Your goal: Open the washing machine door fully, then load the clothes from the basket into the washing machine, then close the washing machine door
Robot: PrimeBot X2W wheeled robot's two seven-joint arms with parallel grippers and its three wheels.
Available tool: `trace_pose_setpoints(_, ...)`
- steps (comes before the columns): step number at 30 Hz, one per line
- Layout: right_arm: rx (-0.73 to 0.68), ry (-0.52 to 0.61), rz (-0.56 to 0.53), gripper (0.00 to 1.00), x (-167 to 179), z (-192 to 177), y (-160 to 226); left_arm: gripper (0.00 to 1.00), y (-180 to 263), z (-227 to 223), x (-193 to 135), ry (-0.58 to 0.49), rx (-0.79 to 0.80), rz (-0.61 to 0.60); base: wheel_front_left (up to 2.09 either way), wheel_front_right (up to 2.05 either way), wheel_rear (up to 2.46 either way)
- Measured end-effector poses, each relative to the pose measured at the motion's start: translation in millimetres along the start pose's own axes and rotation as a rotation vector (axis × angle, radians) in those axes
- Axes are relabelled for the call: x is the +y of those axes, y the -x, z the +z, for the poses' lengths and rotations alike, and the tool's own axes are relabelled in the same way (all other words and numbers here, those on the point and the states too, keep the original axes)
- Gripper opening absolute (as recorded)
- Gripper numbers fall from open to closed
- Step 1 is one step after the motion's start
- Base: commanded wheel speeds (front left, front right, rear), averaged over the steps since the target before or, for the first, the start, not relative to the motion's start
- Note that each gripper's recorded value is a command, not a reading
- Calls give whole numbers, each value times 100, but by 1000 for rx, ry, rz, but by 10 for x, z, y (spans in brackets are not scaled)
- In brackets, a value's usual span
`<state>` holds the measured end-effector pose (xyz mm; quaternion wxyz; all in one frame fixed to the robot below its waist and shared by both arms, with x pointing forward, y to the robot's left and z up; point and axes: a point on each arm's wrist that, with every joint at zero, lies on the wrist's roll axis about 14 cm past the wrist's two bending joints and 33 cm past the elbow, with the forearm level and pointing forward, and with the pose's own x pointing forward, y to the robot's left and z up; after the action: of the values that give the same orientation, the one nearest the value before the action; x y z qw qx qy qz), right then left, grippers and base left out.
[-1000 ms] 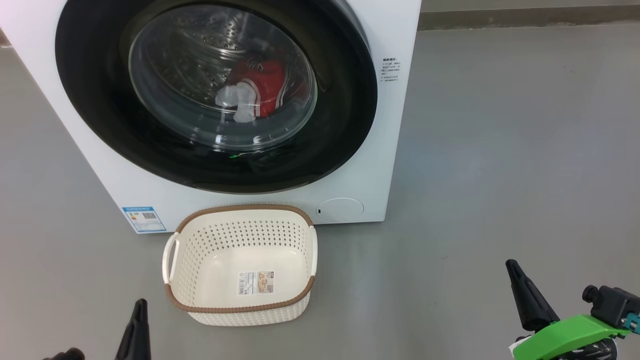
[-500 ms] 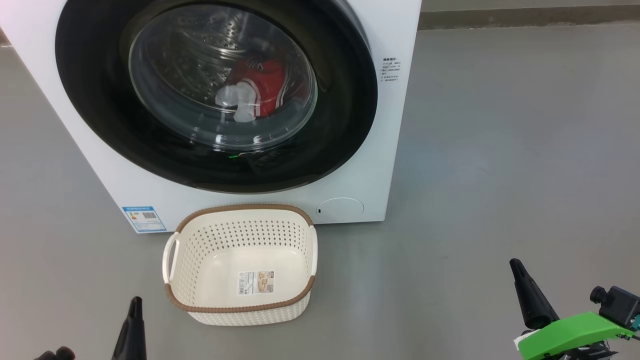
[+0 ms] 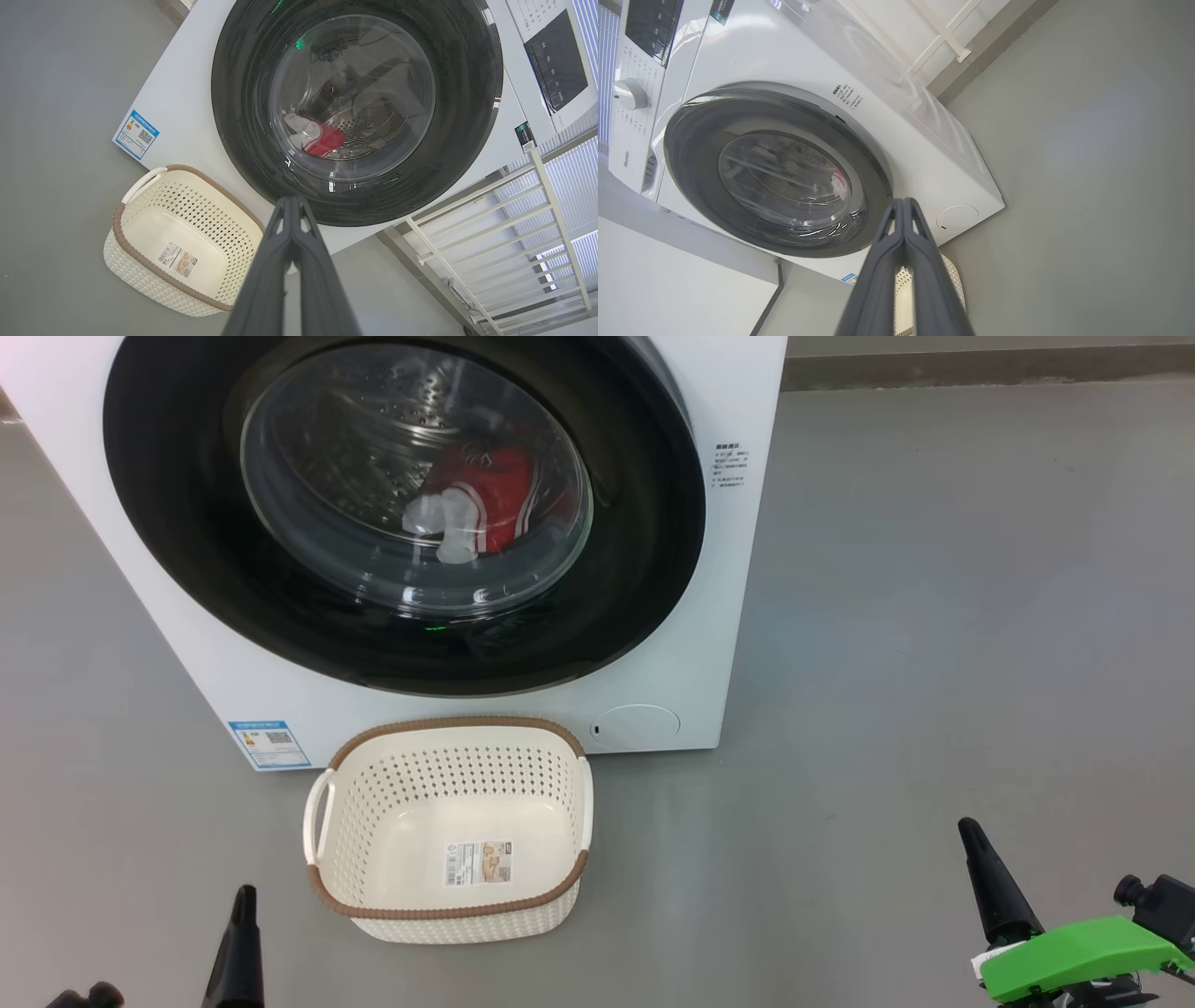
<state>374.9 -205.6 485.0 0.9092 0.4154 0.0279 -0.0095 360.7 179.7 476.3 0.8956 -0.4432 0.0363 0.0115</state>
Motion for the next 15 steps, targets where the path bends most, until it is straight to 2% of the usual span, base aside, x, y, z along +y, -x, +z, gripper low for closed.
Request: trace_pose_setpoints(15, -2, -159, -24, 0, -34, 3, -3, 0, -32, 14, 24, 147, 6, 15, 0, 0, 0)
